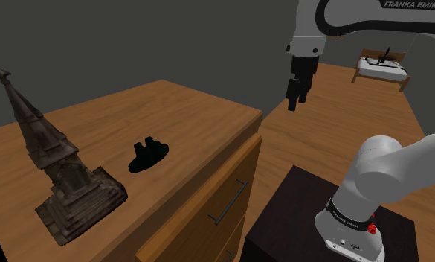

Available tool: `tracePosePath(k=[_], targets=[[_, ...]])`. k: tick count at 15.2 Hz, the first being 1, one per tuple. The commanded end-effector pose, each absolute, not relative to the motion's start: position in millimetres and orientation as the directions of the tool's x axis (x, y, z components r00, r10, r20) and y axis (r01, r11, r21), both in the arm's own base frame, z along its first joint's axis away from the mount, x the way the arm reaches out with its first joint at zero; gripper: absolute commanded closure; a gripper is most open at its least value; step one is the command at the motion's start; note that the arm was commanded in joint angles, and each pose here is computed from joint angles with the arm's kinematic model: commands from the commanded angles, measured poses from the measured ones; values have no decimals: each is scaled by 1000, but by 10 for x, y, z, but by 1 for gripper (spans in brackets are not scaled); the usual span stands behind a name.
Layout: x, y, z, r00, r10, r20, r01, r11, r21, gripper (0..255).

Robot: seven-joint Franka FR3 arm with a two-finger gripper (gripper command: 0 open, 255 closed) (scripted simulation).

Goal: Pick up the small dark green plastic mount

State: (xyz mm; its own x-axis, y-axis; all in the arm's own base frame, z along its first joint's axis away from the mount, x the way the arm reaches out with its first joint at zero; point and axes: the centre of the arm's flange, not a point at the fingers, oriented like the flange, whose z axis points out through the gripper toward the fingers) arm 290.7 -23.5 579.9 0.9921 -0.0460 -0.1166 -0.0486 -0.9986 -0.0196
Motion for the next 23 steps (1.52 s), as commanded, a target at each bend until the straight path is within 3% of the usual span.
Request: tracePosePath(k=[1,23], targets=[[2907,-235,5799,992,-46,-117,-49,-999,-20,0],[3893,2500,5968,997,-49,-61,-49,-999,3,0]])
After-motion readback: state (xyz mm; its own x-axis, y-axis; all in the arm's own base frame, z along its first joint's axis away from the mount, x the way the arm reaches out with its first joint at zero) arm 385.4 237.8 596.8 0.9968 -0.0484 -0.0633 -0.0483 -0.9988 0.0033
